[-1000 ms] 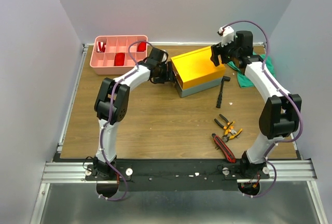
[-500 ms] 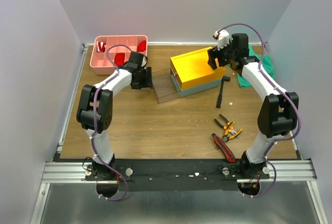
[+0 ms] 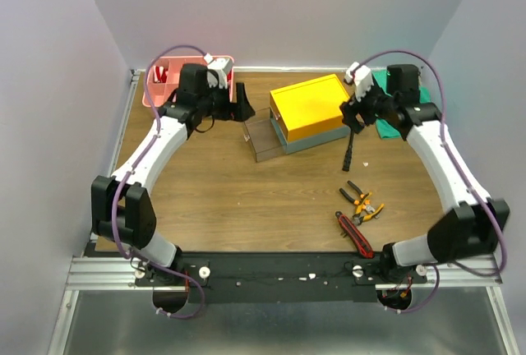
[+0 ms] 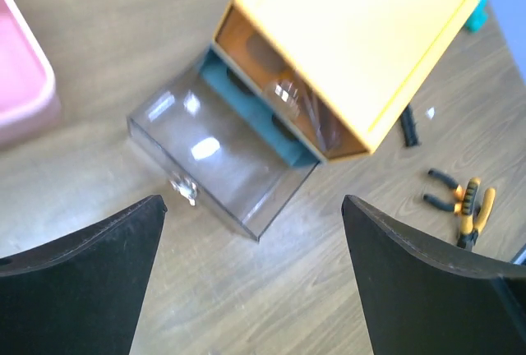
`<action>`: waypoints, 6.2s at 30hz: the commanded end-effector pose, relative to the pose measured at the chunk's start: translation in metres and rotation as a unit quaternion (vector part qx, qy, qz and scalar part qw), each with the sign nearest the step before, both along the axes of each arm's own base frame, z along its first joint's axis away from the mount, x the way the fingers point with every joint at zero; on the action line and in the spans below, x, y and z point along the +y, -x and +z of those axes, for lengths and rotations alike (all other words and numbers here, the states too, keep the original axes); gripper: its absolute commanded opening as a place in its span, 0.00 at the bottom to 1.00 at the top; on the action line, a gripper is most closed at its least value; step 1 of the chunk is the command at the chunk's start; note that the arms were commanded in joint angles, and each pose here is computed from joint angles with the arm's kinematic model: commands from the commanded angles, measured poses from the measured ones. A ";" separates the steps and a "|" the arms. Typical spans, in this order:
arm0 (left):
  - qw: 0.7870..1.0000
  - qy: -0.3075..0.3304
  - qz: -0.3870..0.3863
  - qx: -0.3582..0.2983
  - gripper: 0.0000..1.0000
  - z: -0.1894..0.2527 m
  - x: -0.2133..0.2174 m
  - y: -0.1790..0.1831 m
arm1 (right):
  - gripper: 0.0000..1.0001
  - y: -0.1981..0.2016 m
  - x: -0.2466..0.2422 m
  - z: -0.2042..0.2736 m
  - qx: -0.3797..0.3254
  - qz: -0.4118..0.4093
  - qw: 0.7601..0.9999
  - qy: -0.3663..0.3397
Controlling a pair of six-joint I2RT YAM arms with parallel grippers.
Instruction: Sort the tools into containers
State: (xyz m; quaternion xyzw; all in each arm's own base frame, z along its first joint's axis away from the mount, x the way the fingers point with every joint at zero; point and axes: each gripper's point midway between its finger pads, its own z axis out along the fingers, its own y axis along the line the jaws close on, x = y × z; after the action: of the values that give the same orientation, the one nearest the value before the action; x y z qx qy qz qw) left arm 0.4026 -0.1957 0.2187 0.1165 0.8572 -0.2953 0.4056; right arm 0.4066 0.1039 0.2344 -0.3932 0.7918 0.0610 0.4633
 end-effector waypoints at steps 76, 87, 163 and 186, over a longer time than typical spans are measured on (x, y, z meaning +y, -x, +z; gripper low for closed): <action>0.995 -0.099 0.019 -0.024 0.99 -0.033 0.040 -0.010 | 0.62 0.257 0.047 -0.191 0.266 0.538 0.778 0.187; 0.993 -0.116 0.015 -0.027 0.99 -0.039 0.041 -0.022 | 0.62 0.278 0.057 -0.210 0.249 0.545 0.775 0.202; 0.985 -0.144 0.067 -0.071 0.99 0.009 0.068 0.004 | 0.01 0.168 0.193 -0.168 0.267 0.271 0.908 0.175; 0.986 -0.124 0.095 -0.060 0.99 0.006 0.093 0.001 | 0.01 0.009 0.306 0.026 0.051 0.235 0.968 -0.077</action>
State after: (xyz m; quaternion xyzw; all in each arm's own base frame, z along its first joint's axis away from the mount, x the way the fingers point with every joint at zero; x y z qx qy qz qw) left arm 0.4081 -0.1000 0.2195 0.0962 0.8733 -0.1289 0.4599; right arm 0.3773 0.3852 0.2556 -0.5412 0.7073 0.2157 0.4003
